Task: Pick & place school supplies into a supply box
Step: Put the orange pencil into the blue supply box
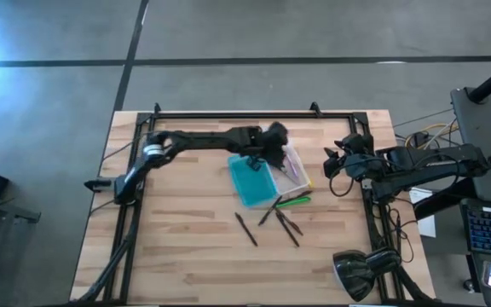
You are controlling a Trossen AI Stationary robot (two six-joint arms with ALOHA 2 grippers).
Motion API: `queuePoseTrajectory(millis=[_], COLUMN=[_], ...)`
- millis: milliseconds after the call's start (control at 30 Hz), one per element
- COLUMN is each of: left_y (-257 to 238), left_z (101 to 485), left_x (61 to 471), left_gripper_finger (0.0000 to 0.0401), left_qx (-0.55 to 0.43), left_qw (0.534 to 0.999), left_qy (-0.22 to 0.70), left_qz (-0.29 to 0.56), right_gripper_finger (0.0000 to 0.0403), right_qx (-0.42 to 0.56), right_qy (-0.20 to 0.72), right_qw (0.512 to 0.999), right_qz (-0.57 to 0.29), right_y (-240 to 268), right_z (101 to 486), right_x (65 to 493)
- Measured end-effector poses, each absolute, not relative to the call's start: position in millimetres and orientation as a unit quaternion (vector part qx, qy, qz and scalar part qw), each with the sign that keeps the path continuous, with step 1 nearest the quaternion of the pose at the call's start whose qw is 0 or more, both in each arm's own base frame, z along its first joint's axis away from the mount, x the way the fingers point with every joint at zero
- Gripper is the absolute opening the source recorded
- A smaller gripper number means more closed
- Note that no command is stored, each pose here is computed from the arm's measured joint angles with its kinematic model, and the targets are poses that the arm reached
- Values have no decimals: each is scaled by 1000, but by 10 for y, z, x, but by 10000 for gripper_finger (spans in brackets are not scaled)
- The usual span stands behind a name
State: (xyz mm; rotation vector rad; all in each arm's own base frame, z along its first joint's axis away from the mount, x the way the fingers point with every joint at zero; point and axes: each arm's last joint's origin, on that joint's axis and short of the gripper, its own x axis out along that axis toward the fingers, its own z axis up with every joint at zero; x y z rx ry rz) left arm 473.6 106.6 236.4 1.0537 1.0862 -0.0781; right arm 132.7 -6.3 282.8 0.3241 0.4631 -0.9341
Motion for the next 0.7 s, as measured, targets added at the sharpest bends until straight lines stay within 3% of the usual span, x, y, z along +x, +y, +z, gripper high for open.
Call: queuePoseTrajectory(millis=[333, 700], left_y=[1106, 837], left_z=[2064, 1878], left_x=[5059, 5081], left_gripper_finger=[0, 2], left_qx=[514, 465], left_qw=[701, 732], left_qy=[490, 486], left_qz=[-67, -108], right_gripper_finger=[201, 201], right_qx=[150, 132], right_qy=[228, 255], right_qw=[853, 845], right_qz=[-445, -450], right_y=[-65, -70], right_z=[2818, 2781], right_x=[1314, 1271])
